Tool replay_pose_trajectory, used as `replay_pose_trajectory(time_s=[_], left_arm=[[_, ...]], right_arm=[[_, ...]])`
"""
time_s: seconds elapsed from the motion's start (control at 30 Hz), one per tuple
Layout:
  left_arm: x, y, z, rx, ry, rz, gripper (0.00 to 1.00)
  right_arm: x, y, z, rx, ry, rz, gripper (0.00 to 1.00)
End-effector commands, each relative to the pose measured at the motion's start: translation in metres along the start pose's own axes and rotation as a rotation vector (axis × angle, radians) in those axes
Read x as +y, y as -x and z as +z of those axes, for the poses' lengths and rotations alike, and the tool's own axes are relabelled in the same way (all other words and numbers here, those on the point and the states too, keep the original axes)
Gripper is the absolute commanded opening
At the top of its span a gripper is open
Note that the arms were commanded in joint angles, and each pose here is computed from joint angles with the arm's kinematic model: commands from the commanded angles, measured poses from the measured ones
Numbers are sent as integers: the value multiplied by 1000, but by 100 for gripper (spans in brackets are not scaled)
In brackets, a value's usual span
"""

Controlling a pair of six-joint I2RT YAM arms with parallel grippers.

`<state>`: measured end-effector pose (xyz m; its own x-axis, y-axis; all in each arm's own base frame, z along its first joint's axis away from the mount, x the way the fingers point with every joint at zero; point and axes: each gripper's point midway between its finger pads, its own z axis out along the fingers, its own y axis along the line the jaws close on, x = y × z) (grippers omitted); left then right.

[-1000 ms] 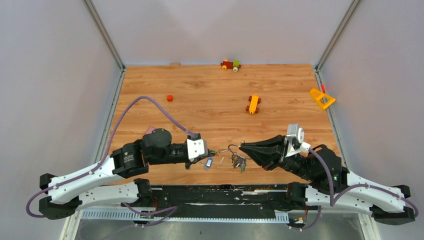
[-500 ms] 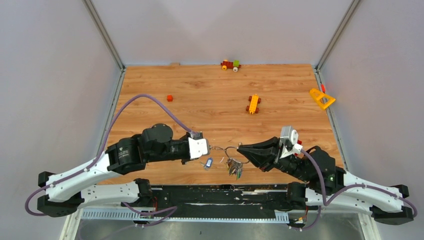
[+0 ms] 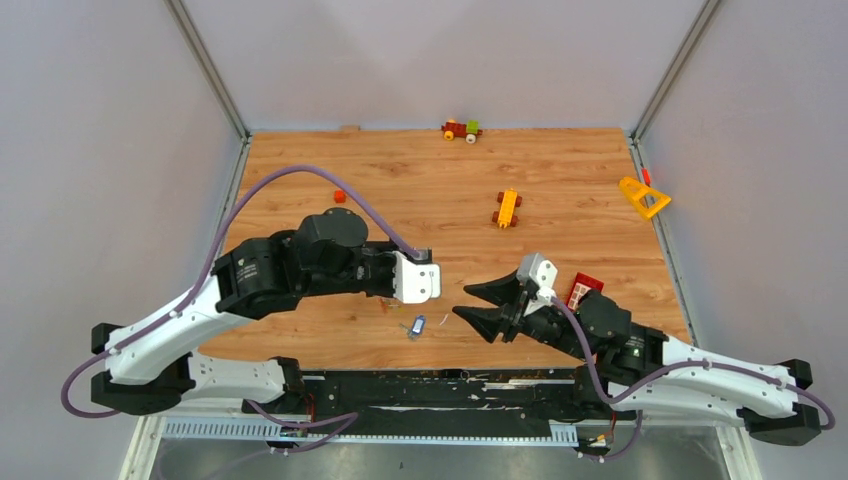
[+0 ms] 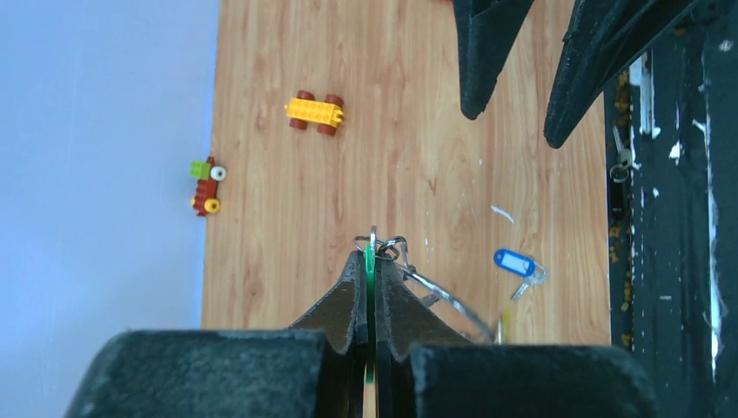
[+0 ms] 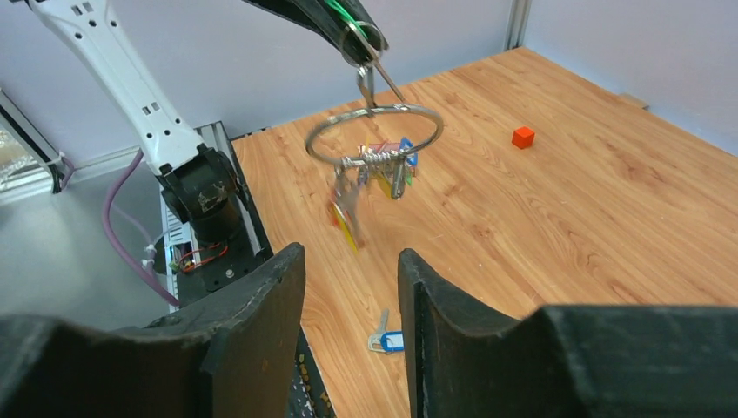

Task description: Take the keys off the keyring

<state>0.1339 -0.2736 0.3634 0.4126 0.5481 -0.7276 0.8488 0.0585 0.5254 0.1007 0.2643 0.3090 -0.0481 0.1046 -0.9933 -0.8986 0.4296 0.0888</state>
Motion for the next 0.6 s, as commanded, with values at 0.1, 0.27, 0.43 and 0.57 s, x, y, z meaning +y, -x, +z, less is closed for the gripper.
replay_pose_trajectory(time_s=[0.1, 0.27, 0.43, 0.57], left_arm=[[3, 10, -12, -22, -26, 87, 0], [-2, 16, -16, -59, -51, 92, 0], [-7, 22, -20, -99, -80, 110, 0], [-9, 22, -19, -100, -91, 112, 0]], right_arm=[[19, 43, 17, -144, 95, -60, 46], [17, 40, 32, -143, 79, -112, 49], [25, 34, 42, -100, 118, -158, 50], [32, 32, 46, -83, 153, -167, 50]])
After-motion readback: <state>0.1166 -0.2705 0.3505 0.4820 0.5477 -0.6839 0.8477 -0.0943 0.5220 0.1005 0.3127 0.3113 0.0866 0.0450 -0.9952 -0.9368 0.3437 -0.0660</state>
